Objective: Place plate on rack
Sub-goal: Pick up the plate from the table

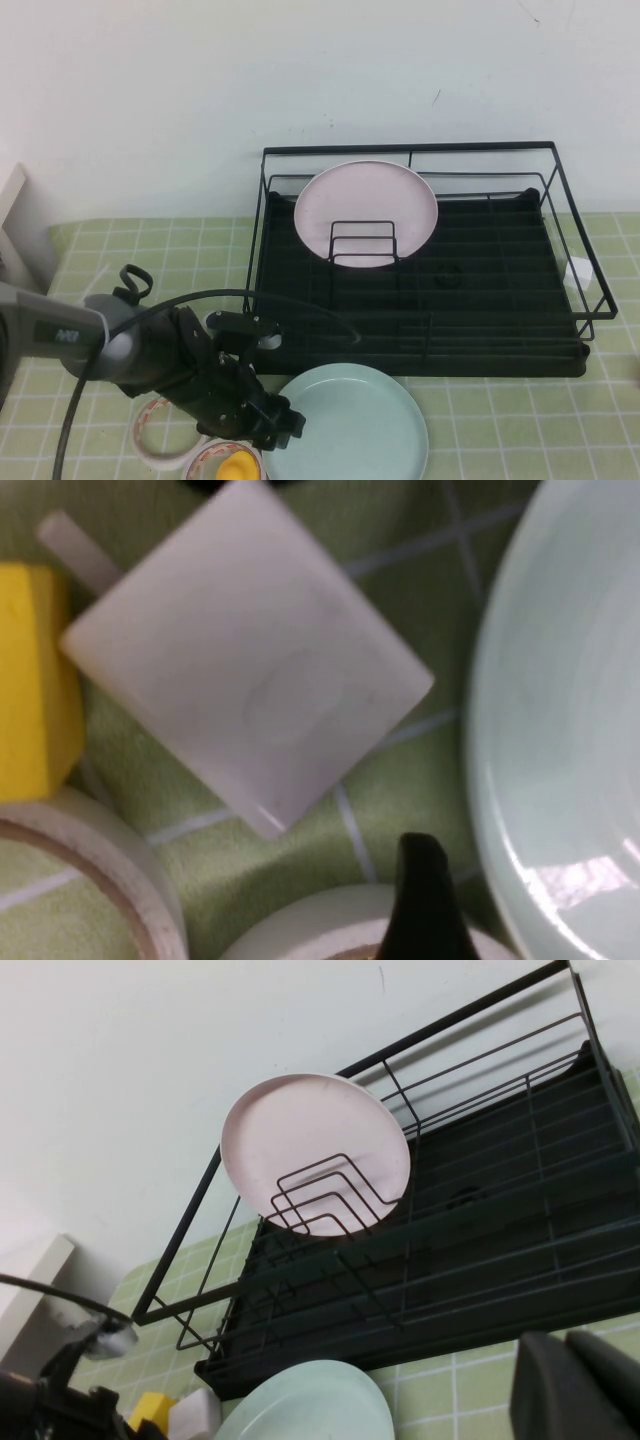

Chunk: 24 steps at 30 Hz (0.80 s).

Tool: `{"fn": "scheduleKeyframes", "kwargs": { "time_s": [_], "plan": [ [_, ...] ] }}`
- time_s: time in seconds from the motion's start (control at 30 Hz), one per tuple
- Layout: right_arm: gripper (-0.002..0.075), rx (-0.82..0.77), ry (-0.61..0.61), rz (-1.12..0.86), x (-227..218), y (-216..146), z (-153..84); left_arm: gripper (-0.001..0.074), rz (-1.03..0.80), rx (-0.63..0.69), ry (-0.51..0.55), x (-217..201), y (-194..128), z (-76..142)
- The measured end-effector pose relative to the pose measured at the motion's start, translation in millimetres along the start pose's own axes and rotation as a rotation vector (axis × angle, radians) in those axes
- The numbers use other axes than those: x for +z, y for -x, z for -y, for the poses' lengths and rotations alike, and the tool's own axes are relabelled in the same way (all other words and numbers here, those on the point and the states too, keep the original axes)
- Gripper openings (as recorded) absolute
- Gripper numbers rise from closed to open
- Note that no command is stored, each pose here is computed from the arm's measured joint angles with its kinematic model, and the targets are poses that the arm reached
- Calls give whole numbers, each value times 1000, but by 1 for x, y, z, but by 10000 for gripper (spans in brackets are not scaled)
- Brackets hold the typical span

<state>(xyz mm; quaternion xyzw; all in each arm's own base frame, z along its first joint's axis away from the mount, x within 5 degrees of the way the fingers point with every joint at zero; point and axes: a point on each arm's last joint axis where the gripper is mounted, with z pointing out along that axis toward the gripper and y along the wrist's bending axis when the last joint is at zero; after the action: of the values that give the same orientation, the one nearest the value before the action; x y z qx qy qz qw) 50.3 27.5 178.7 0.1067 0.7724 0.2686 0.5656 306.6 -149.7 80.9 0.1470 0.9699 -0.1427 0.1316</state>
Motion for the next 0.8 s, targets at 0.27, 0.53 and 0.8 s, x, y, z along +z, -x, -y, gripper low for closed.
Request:
{"fn": "scheduleKeyframes", "kwargs": {
  "time_s": [0.27, 0.53, 0.8],
  "plan": [
    [-2, 0, 0, 0, 0, 0, 0, 410, -17, -65, 9, 17, -5, -5],
    [-2, 0, 0, 0, 0, 0, 0, 244, -30, -74, 9, 24, -6, -4],
    [-2, 0, 0, 0, 0, 0, 0, 19, -71, -90, -21, 25, -10, -2]
  ]
}}
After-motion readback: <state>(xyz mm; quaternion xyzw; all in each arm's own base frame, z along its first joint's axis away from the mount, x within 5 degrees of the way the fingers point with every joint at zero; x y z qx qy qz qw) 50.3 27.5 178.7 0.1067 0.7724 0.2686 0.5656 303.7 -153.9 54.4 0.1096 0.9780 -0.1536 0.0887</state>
